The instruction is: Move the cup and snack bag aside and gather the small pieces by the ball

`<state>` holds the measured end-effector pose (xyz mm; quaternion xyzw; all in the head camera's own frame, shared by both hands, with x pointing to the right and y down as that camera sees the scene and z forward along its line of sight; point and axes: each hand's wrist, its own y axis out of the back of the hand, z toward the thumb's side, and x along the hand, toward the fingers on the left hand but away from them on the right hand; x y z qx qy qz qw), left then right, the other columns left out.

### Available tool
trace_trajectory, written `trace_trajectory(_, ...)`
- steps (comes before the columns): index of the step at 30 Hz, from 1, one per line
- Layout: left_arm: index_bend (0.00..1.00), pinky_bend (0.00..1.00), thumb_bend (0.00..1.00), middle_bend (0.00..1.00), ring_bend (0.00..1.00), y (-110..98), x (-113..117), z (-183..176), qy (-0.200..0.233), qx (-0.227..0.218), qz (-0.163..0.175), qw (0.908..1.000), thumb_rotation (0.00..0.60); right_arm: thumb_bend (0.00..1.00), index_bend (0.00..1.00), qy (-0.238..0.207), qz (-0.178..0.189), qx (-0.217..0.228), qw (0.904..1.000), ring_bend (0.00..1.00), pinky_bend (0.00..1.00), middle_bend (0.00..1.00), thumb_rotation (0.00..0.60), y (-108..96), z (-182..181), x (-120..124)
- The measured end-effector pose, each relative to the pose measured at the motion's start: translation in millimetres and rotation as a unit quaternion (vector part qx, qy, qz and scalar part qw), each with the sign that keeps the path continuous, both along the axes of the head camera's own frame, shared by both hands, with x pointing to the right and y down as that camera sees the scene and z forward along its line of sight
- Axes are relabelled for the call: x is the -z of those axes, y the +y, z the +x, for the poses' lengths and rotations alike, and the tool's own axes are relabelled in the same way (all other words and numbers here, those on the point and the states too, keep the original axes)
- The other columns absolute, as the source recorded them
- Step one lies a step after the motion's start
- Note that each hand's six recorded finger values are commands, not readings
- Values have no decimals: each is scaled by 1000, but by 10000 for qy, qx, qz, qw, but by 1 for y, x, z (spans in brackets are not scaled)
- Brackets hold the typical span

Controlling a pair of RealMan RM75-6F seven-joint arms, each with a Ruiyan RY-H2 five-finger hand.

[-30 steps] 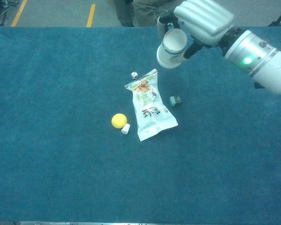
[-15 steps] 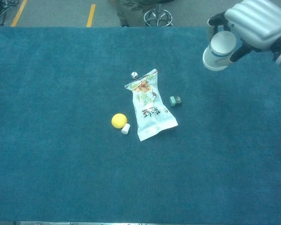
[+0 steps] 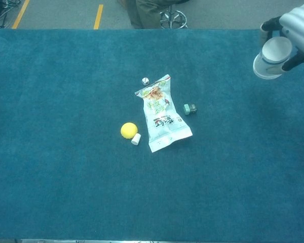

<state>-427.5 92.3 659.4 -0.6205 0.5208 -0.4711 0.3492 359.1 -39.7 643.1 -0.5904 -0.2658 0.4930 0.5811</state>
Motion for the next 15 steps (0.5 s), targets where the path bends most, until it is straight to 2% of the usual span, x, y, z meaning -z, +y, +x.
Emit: trace_trajectory(15, 552, 495, 309, 497, 334, 1, -4, -3, 26, 55, -32, 10000, 600, 0, 703, 229, -632, -368, 9971, 519, 614, 610, 600, 42, 39, -42)
